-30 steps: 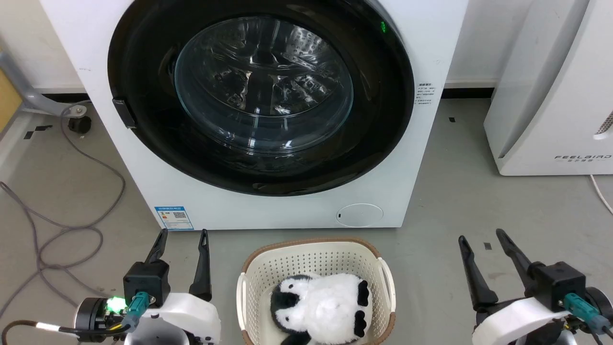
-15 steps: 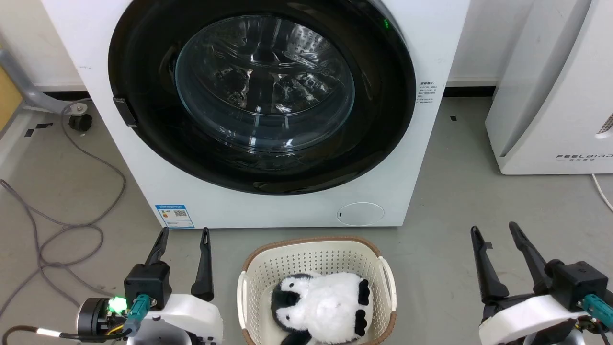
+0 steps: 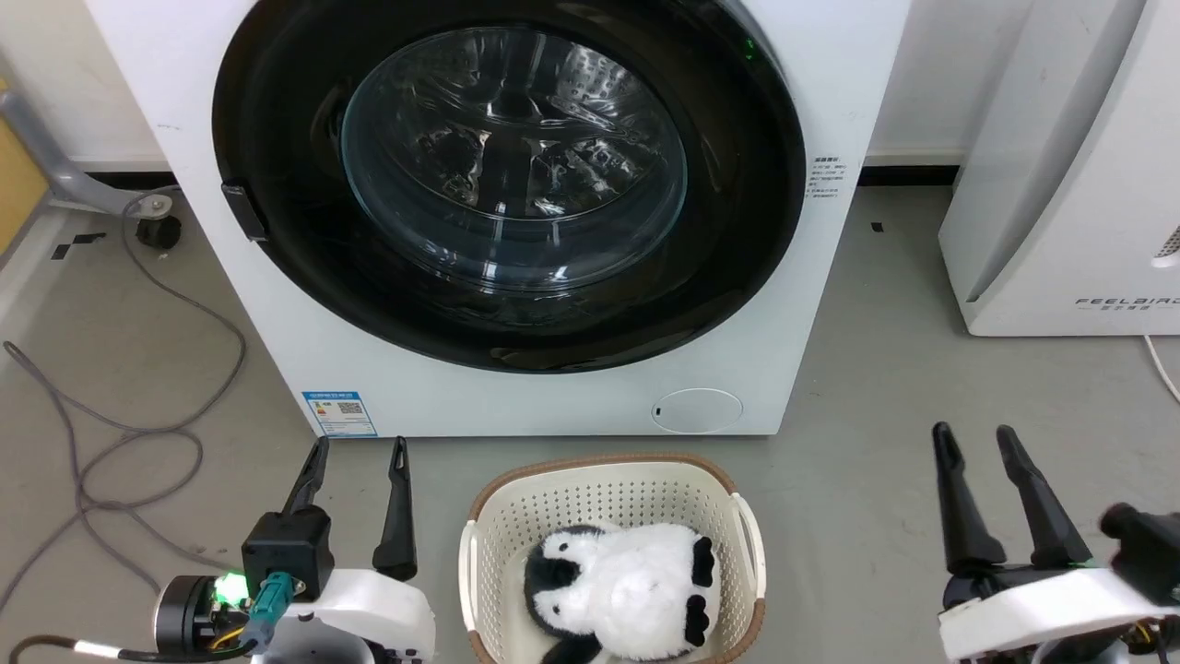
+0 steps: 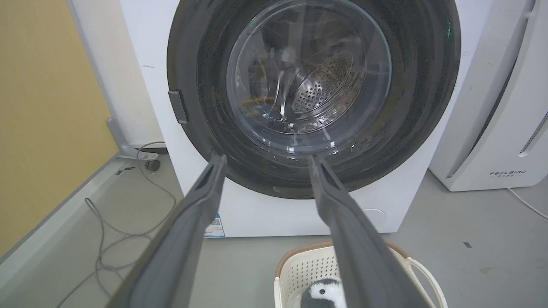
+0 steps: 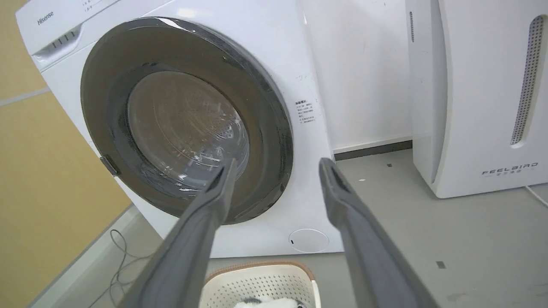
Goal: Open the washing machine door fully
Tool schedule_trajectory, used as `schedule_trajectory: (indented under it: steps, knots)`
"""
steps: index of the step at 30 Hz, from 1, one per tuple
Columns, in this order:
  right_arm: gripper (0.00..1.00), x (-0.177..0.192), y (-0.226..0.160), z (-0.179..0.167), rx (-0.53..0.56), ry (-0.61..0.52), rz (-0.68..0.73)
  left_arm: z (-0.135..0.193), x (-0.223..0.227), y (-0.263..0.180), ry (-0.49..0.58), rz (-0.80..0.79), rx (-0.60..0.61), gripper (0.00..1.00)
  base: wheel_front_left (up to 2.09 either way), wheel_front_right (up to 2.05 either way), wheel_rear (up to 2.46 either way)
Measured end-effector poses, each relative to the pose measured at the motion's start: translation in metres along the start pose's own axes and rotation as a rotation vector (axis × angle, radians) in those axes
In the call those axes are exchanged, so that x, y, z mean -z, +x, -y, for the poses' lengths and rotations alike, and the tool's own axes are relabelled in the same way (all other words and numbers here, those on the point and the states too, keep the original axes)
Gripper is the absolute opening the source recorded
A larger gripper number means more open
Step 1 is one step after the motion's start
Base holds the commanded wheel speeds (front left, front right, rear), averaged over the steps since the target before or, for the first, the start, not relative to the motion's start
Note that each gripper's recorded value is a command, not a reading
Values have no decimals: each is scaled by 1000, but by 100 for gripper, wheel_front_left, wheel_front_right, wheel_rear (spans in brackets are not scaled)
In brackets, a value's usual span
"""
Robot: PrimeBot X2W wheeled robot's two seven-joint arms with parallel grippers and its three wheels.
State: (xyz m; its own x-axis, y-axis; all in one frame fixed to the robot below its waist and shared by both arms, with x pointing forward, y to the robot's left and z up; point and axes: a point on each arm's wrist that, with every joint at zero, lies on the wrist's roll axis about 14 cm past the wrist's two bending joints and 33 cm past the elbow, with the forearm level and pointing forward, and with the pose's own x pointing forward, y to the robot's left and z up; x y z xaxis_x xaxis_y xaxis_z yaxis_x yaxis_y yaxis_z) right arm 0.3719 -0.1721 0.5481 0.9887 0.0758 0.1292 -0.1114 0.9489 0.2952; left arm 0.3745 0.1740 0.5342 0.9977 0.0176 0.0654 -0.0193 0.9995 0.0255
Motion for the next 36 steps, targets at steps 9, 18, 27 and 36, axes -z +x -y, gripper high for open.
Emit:
schedule_trajectory:
  steps: [9, 18, 27, 36]
  knots:
    - [0, 0, -1, 10, 47, 297, 40, 0, 0, -1, -5, 11, -7, 100, 0, 0, 0]
    - [0, -2, 0, 9, 60, 617, 80, 0, 0, -1, -12, 20, -13, 100, 0, 0, 0]
    - [0, 10, 3, 27, 122, 830, 56, -1, 1, -1, -15, 27, -17, 100, 0, 0, 0]
    - [0, 15, 33, 38, 140, 920, 33, -5, 7, 5, -15, 22, -33, 100, 0, 0, 0]
